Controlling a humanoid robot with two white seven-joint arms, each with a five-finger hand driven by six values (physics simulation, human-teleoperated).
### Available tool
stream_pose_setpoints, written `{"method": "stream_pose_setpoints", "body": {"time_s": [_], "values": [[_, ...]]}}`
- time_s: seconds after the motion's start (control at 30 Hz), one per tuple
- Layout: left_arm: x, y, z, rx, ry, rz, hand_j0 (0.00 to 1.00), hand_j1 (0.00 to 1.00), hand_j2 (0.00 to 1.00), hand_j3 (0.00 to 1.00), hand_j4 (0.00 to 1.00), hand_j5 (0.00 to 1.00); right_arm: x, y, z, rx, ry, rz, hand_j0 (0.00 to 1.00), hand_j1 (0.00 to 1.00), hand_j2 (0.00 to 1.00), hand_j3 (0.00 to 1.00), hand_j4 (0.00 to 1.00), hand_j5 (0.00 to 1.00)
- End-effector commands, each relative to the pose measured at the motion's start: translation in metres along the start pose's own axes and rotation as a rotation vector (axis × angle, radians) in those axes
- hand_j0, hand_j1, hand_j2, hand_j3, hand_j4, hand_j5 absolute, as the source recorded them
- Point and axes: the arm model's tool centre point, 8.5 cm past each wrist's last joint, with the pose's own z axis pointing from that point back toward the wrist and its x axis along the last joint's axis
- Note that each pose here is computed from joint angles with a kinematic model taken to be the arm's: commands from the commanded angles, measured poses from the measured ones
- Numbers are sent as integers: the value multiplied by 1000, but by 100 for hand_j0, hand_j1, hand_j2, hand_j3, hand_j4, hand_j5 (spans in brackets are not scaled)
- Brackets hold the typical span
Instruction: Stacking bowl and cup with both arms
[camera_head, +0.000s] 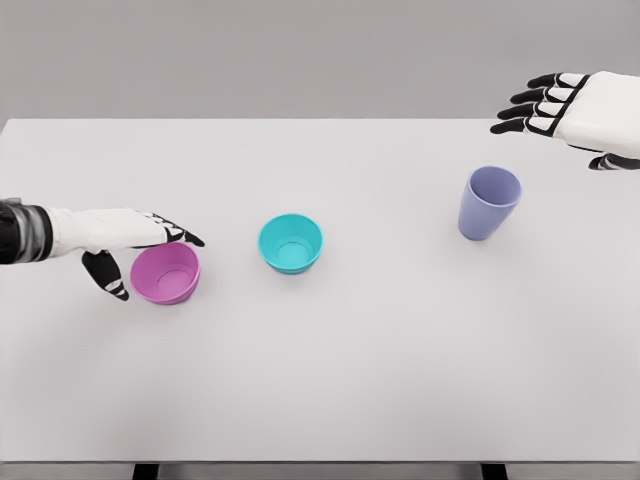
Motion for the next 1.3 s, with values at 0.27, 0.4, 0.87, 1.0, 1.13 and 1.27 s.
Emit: {"method": "stream_pose_setpoints", "body": {"time_s": [0.27,0.4,0.87,1.0,1.13,1.27], "values": [[5,-3,-10,-9,-5,-10,100,100,100,100,100,100,-1,0,0,-2,2,-4,100,100,100,100,100,100],[5,-4,-12,-11,-4,-5,100,100,100,100,100,100,0,0,1,-1,2,-3,100,100,100,100,100,100],[6,-6,-17,-17,-11,0,100,100,100,100,100,100,-1,-1,2,0,4,-1,100,100,100,100,100,100],[6,-7,-17,-19,-12,1,93,93,93,93,93,93,-1,-1,1,-2,4,-2,100,100,100,100,100,100],[6,-8,-17,-20,-11,2,83,83,83,83,83,83,0,-1,0,-5,1,-2,100,100,100,100,100,100],[6,-8,-17,-20,-11,2,79,79,79,79,79,79,-1,-1,1,-3,3,-1,100,100,100,100,100,100]]}}
